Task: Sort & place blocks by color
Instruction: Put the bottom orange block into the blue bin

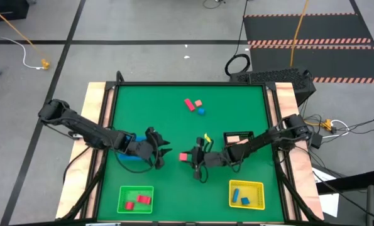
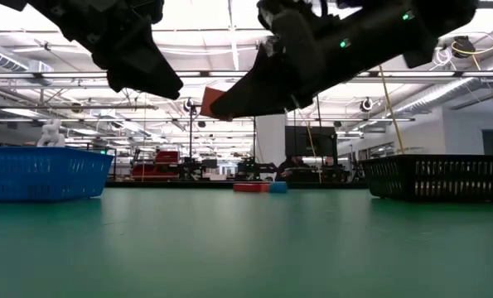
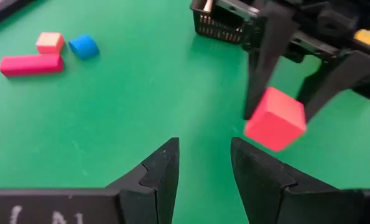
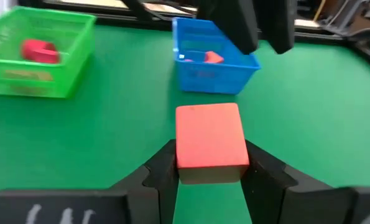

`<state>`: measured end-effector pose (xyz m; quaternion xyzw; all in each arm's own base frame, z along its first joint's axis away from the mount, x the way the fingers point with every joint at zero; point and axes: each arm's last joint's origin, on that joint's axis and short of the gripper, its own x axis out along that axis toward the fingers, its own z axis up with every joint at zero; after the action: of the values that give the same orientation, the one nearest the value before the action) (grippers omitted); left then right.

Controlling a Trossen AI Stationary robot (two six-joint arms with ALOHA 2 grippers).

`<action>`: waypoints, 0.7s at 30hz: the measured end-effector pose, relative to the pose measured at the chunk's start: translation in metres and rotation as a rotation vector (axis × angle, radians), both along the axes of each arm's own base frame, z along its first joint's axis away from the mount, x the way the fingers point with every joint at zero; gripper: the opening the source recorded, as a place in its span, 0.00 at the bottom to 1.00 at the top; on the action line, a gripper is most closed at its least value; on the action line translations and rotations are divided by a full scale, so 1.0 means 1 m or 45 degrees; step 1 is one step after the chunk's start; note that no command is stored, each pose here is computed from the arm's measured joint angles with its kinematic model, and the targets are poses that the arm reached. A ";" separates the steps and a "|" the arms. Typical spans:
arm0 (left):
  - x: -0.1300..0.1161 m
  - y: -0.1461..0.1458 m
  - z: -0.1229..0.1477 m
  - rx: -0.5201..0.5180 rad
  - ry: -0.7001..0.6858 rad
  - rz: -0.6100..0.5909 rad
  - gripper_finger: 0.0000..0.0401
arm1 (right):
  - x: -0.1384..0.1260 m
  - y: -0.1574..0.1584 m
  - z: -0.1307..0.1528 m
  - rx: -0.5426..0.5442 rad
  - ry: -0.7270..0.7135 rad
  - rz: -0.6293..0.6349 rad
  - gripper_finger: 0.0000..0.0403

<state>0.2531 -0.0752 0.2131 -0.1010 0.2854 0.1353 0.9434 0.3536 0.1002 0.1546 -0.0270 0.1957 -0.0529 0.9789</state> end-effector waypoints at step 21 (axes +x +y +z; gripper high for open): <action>0.011 0.009 0.010 0.038 -0.131 -0.042 0.36 | 0.010 -0.049 0.001 -0.413 0.074 -0.091 0.32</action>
<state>0.2636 -0.0657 0.2233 -0.0889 0.2359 0.1187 0.9604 0.3635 0.0512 0.1552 -0.1793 0.2137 -0.1178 0.9531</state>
